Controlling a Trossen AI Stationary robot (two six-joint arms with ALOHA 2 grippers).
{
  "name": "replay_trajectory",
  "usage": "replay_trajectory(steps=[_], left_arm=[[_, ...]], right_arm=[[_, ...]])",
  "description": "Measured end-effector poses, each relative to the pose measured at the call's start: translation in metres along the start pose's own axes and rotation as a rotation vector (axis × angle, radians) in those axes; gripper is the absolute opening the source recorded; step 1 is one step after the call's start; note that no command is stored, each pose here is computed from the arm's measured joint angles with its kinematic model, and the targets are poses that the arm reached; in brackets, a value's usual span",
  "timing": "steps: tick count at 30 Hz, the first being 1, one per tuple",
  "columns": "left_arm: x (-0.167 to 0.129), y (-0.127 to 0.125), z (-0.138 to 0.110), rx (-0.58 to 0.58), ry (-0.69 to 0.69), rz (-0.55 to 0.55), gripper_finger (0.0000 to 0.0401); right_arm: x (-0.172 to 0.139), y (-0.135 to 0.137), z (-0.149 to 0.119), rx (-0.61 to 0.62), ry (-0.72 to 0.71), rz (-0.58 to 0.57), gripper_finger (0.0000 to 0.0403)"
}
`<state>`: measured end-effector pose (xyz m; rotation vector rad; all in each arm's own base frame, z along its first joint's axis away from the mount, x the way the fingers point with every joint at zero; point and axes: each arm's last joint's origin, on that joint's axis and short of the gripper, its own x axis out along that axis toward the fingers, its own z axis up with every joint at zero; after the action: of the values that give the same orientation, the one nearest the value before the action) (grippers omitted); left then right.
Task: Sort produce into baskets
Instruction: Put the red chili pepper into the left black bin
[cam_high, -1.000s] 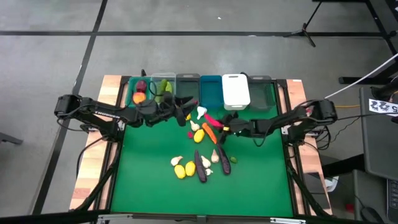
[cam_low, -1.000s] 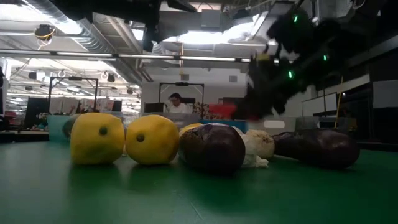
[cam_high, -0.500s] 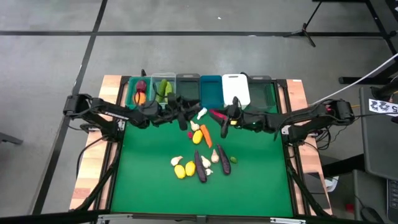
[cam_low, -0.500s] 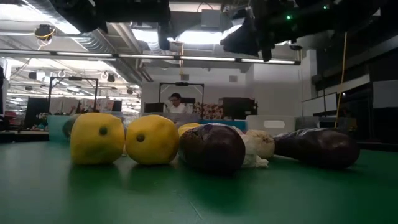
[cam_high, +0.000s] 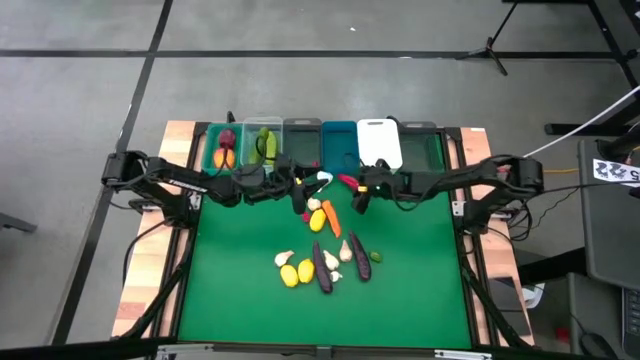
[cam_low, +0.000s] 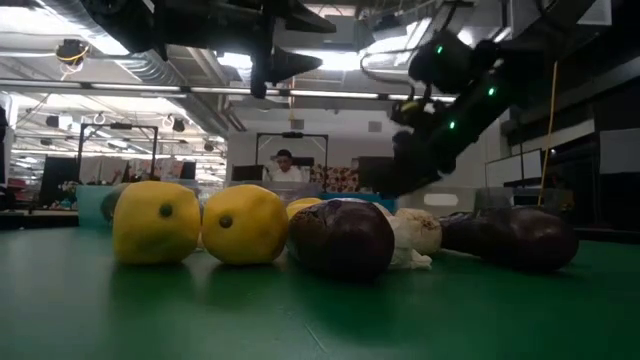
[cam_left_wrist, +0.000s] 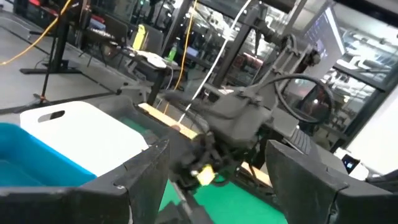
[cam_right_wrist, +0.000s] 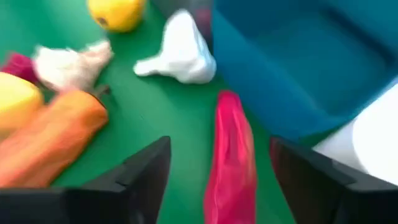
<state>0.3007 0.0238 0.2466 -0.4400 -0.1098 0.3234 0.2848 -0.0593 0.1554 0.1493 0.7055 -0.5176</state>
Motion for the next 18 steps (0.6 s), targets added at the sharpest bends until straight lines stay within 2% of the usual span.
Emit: replay_trajectory(steps=[4,9,13,18], left_arm=[[0.0,0.0,-0.001,0.003,0.008,0.004,0.0257],[0.0,0.0,-0.001,0.003,0.009,0.004,0.0257],[0.0,0.001,-0.001,0.004,0.014,0.007,0.0257],[0.0,0.0,0.0,-0.008,0.002,0.001,0.0257]], right_arm=[[0.012,-0.003,-0.01,0.016,0.067,-0.025,0.0312],[0.026,-0.001,-0.023,0.009,0.128,-0.046,0.0306],[0.03,0.0,-0.027,0.047,0.139,-0.051,0.0262],[0.028,0.0,-0.026,0.073,0.14,-0.032,0.0161]])
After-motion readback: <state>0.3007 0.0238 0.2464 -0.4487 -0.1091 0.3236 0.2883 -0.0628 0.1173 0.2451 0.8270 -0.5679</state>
